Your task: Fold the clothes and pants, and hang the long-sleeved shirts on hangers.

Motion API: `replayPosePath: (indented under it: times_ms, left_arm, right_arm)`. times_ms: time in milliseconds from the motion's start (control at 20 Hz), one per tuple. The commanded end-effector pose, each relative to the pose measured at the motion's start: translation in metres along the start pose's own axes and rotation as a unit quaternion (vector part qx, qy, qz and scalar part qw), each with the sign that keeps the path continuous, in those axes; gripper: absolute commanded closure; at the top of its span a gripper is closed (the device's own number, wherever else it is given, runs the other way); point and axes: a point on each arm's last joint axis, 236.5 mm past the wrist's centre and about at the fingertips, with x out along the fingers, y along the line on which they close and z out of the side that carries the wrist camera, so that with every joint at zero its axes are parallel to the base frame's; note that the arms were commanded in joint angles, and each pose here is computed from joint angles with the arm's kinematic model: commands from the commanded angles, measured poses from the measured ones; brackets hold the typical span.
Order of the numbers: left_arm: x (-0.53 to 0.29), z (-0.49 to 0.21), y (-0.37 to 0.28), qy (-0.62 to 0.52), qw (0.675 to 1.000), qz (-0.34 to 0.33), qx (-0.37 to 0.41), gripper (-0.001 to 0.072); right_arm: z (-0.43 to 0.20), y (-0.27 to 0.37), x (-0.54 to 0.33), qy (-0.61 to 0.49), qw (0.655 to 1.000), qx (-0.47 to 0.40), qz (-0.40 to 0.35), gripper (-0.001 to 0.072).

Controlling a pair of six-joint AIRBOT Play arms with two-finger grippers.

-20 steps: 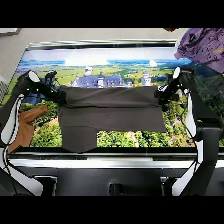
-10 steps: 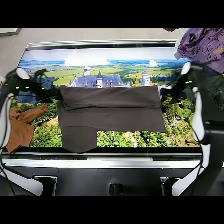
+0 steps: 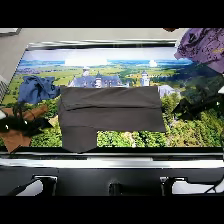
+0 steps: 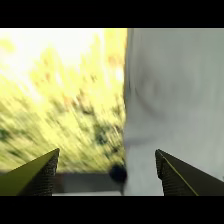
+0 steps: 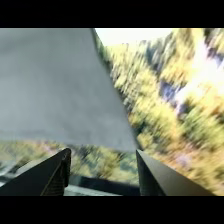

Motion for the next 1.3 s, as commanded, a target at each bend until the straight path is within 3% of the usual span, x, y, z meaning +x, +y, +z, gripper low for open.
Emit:
replayPosePath:
  times_ms: [0,700,750,850,900,950,1100,1250]
  left_arm:
    - [0.029,-0.046,-0.018,-0.024,0.996,-0.084,-0.034,-0.001]
    - [0.064,-0.052,-0.027,-0.011,0.99,-0.121,-0.075,0.0005]
    - [0.068,-0.053,-0.031,-0.007,0.989,-0.125,-0.076,0.0073]
    - [0.075,-0.054,-0.038,0.0,0.988,-0.132,-0.077,0.0317]
    - [0.076,-0.055,-0.038,0.003,0.988,-0.131,-0.076,0.0538]
    - [0.076,-0.055,-0.038,0.002,0.988,-0.131,-0.077,0.0686]
    - [0.075,-0.056,-0.039,0.005,0.988,-0.133,-0.076,0.0689]
    - [0.075,-0.058,-0.04,0.009,0.988,-0.135,-0.076,0.0689]
  right_arm:
    - [-0.028,0.003,0.017,-0.006,0.999,0.009,0.033,0.0227]
    - [-0.029,0.016,0.016,-0.013,0.999,0.005,0.051,0.0229]
    - [-0.029,0.018,0.016,-0.014,0.998,0.006,0.055,0.0229]
    - [-0.027,0.022,0.015,-0.017,0.998,0.004,0.065,0.0231]
    - [-0.027,0.023,0.015,-0.017,0.998,0.004,0.065,0.0232]
    - [-0.027,0.02,0.014,-0.016,0.998,0.004,0.061,0.0234]
    - [-0.017,0.002,0.005,-0.036,0.999,0.021,0.032,0.0285]
    - [-0.024,-0.018,0.018,-0.005,0.999,0.04,0.03,0.0286]
